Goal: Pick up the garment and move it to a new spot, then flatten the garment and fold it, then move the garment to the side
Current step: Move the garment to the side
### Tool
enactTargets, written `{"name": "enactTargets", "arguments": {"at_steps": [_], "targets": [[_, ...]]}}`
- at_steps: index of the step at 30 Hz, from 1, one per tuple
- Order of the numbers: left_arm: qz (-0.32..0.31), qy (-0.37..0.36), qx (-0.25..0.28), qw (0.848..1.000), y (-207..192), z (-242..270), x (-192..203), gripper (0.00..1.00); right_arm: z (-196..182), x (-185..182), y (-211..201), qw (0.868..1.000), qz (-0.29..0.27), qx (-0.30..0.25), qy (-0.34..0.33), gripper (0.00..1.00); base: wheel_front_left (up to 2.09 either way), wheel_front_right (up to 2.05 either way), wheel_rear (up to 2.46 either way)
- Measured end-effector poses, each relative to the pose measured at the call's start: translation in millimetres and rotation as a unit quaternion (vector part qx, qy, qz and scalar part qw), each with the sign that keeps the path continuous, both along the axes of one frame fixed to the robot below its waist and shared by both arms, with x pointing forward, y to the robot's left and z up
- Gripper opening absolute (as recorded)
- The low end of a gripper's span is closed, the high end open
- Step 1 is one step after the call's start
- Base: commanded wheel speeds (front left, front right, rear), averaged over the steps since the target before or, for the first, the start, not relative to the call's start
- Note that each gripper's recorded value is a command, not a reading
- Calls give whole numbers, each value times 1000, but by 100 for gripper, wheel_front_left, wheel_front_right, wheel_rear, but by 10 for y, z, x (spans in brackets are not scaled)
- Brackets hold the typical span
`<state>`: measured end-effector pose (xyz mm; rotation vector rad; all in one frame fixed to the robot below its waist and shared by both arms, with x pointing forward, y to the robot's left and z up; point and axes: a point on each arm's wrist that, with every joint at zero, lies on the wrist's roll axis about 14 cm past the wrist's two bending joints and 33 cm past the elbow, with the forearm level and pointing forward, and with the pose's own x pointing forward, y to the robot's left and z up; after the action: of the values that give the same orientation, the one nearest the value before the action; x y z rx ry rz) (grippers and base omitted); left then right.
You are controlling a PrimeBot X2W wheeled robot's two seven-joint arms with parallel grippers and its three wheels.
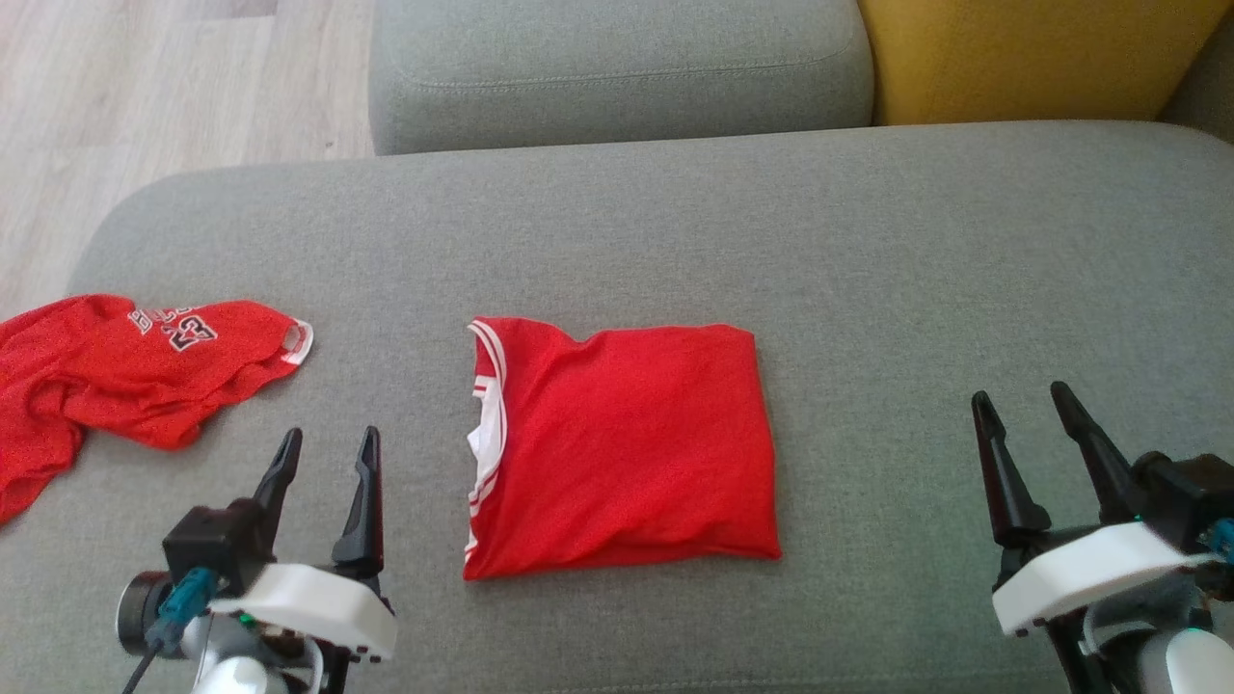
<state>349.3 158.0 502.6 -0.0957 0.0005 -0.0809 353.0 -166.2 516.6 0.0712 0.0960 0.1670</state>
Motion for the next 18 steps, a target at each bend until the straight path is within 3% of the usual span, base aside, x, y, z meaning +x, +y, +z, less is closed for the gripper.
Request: {"name": "enactTargets", "arguments": {"at_steps": [9, 18], "targets": [[0, 8, 0, 1000, 2, -52, 9, 100, -146, 32, 115, 1000, 17, 4, 24, 100, 0, 0, 0], [0, -3, -3, 1000, 13, 14, 286, 100, -649, 295, 758, 986, 115, 10, 117, 100, 0, 0, 0]]}}
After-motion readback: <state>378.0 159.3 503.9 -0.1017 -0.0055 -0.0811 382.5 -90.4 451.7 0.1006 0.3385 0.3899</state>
